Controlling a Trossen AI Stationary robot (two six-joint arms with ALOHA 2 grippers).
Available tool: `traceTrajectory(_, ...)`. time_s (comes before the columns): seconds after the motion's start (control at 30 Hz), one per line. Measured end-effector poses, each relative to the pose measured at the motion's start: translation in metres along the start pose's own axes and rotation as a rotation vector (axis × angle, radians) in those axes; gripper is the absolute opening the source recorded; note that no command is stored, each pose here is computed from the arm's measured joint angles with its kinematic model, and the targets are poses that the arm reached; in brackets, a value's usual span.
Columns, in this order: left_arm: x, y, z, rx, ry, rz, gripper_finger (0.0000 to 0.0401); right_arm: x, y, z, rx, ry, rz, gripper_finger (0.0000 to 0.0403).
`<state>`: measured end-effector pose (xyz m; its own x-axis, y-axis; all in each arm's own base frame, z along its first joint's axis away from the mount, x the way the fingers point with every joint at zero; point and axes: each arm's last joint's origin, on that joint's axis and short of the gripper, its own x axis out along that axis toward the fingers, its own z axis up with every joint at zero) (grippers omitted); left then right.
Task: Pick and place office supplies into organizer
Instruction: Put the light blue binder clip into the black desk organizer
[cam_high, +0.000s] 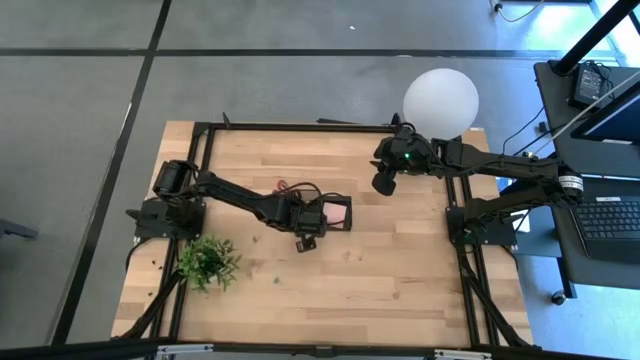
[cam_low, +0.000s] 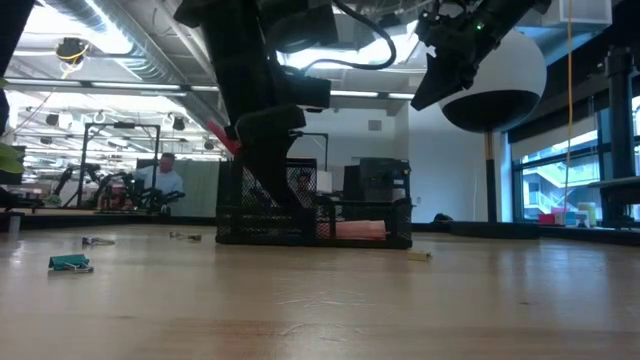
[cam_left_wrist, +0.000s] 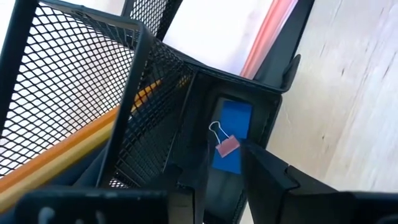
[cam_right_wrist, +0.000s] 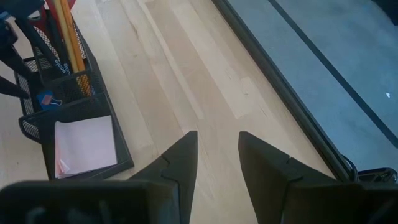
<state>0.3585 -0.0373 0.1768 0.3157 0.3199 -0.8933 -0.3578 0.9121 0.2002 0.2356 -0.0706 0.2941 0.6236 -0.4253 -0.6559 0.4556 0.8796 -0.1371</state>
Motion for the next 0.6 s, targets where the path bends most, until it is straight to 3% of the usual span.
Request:
traceTrajectory(0.23, -0.012, 0.0, 0.004, -0.001, -0.005, -0.078, 0.0087, 0.0, 0.0, 0.0, -0.003, 0.001, 0.0, 0.0122)
traceTrajectory(0.43, -0.031, -0.008, 0.002, 0.046, 0.014, -0.265, 0.0109, 0.0, 0.0, 0.0, -0.025, 0.001, 0.0, 0.0122)
traceTrajectory(0.6, -0.041, -0.027, -0.006, 0.251, 0.023, -0.4, 0.0138, 0.0, 0.0, 0.0, -0.03, 0.001, 0.0, 0.0122)
